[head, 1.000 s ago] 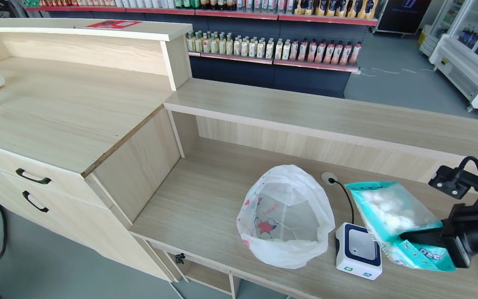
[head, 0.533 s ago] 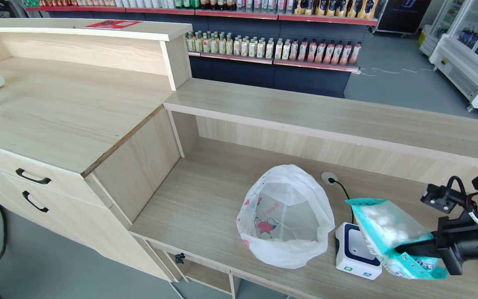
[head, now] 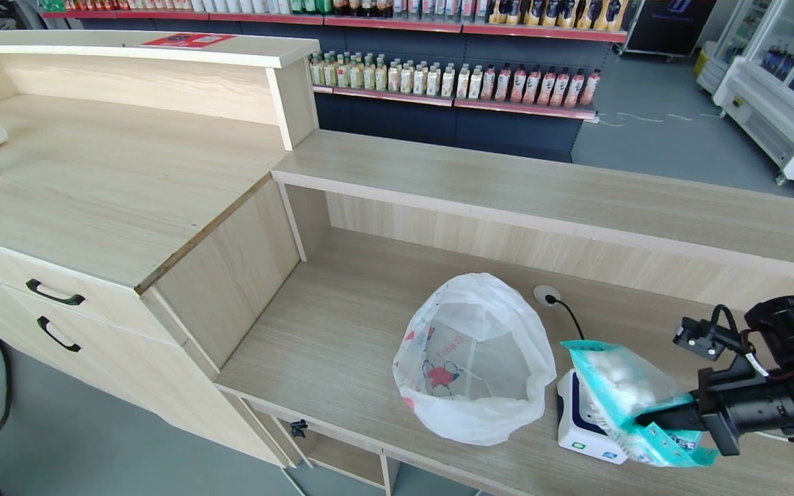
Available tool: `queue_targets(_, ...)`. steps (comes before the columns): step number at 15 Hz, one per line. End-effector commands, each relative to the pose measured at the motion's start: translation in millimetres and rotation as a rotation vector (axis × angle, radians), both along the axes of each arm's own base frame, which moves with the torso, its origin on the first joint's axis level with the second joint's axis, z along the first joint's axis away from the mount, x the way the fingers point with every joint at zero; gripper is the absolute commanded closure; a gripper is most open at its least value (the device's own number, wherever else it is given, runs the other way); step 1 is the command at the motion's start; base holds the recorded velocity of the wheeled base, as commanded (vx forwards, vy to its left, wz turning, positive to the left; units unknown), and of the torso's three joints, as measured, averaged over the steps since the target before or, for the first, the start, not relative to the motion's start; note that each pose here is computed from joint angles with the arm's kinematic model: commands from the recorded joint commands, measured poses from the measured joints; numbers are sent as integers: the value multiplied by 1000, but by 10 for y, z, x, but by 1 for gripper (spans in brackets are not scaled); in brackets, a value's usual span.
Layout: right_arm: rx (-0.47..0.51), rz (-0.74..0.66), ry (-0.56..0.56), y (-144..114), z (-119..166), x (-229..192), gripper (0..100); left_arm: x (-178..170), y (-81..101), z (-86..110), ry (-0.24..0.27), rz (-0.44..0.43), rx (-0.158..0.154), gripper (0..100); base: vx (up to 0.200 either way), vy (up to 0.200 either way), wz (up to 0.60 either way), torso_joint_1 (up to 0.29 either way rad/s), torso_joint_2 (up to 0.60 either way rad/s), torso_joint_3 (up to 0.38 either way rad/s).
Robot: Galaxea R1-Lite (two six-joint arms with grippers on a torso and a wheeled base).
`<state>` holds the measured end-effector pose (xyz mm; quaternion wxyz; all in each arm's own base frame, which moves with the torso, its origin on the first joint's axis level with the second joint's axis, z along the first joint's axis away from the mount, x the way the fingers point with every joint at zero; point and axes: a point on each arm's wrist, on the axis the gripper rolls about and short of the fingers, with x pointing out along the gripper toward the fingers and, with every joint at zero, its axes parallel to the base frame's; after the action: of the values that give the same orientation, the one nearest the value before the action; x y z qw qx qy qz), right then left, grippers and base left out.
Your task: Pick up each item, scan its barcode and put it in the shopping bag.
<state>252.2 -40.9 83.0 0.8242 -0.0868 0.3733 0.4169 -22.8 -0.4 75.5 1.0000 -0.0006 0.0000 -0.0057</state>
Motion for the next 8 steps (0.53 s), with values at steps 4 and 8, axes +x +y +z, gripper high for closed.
queue_targets(4, 37, 31, 30, 24, -149, 186, 100, 0, 0, 0, 0, 1, 0, 0, 0, 0, 0, 0, 0, 0)
queue_targets(8, 42, 56, 20, 73, -258, 255, 100, 1, 0, 0, 2, 1, 0, 0, 0, 0, 0, 0, 0, 0)
